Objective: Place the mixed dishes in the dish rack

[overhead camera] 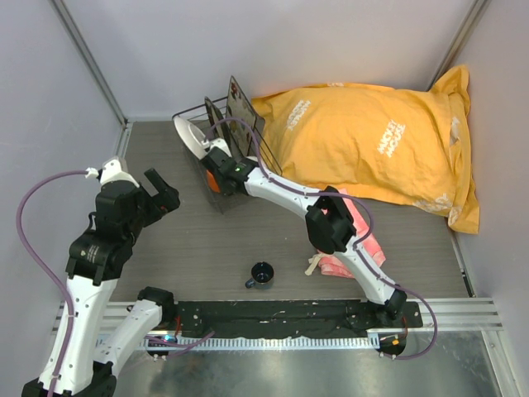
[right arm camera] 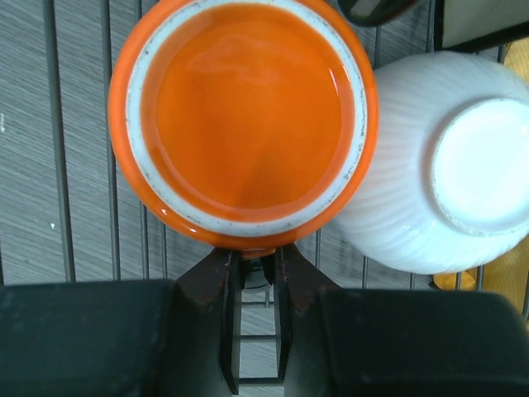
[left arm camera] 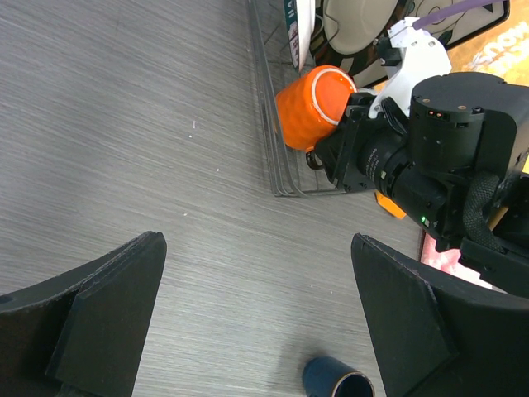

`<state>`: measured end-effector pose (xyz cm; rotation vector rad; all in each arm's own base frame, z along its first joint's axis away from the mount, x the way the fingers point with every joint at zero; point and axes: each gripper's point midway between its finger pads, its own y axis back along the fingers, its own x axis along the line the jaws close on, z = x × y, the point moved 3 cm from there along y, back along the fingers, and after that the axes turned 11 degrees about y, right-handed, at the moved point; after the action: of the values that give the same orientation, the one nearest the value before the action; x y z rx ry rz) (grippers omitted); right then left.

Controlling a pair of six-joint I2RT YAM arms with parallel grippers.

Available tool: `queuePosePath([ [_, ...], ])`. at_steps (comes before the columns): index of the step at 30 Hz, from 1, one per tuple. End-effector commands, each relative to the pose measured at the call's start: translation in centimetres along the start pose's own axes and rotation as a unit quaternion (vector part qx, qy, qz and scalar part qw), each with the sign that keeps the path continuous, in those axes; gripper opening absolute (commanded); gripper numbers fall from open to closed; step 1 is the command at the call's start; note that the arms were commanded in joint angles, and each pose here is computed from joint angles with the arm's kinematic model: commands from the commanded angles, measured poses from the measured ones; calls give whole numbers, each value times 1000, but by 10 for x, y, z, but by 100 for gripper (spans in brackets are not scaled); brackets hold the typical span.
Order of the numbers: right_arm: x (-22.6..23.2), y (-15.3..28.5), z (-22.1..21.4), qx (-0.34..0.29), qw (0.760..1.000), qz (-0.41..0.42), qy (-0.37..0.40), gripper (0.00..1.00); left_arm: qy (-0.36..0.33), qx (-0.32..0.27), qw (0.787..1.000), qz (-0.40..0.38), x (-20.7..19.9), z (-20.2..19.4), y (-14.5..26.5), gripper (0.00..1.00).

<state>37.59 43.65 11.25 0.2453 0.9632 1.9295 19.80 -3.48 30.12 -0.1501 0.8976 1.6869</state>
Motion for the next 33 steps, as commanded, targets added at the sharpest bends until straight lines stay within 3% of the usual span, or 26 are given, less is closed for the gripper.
queuePosePath([
  [1,1,12,42,-67,998,-1,-21,1,8,-8,1000,-10,-3,3,-1,100],
  [8,11,5,49,-76,997,13,-19,7,7,-11,1000,-5,0,3,2,100],
  [12,10,7,53,-80,996,17,-19,39,6,-9,1000,-4,1,1,1,100],
  [19,3,39,71,-115,993,27,-21,60,8,-8,1000,-4,2,0,1,100],
  [28,-18,125,109,-192,978,67,-53,64,6,-14,1000,3,5,1,3,100],
  [32,-31,159,103,-203,974,75,-70,64,1,-6,1000,-3,4,-1,2,100],
  [33,-43,188,109,-226,968,73,-83,65,-3,0,1000,-9,3,-3,1,100],
])
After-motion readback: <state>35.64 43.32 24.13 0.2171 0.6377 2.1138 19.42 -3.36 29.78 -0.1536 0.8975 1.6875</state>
